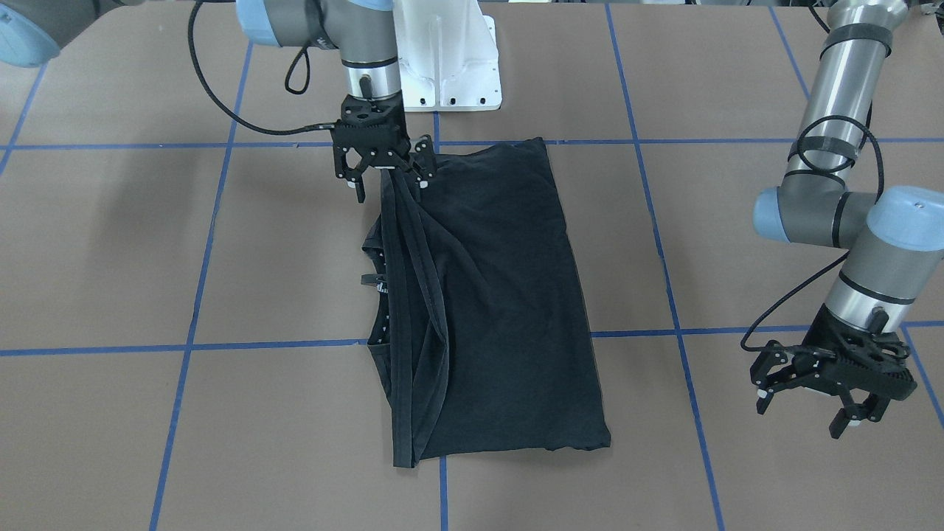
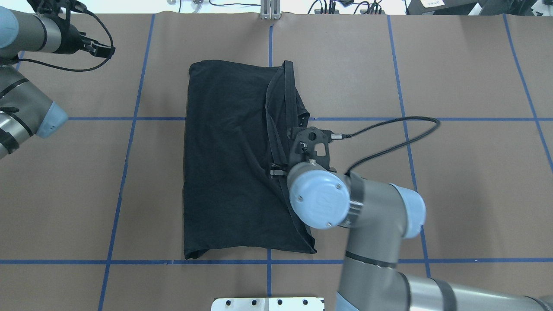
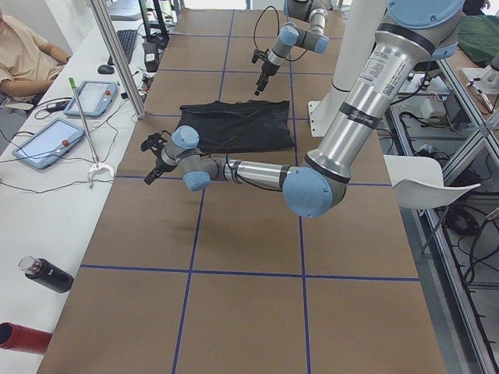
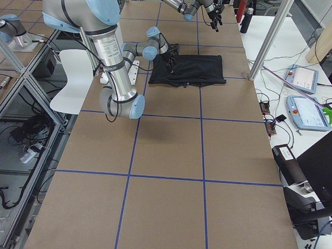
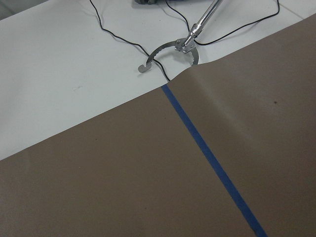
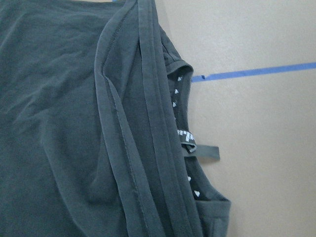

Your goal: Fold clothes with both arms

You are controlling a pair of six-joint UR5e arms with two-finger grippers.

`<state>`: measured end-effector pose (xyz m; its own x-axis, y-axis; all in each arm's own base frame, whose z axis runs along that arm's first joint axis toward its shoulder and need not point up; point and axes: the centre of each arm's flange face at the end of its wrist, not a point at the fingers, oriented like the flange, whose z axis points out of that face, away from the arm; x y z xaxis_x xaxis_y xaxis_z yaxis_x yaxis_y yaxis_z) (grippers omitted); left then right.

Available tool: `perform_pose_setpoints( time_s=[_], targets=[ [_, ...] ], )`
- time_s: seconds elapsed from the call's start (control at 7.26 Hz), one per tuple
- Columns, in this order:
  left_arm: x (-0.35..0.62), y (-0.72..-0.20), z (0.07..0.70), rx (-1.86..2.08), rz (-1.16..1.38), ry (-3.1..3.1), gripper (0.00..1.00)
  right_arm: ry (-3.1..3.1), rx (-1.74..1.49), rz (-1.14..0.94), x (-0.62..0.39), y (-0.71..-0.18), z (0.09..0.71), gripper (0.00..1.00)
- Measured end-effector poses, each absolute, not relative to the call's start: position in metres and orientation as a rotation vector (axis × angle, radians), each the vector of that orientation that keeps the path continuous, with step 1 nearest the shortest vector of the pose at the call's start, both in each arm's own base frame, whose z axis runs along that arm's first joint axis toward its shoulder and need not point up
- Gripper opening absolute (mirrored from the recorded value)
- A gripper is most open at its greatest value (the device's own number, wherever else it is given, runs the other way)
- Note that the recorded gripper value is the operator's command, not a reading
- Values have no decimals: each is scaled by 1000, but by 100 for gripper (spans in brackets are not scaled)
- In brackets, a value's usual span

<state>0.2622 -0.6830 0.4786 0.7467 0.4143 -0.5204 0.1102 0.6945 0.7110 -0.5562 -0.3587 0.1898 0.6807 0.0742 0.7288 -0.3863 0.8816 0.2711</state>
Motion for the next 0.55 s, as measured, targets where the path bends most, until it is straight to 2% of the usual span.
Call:
perform_pose_setpoints(
  time_s=[0.55],
  targets=[
    [260, -677, 479, 805, 190, 728, 100, -616, 419, 200, -639, -470, 144, 75]
  ],
)
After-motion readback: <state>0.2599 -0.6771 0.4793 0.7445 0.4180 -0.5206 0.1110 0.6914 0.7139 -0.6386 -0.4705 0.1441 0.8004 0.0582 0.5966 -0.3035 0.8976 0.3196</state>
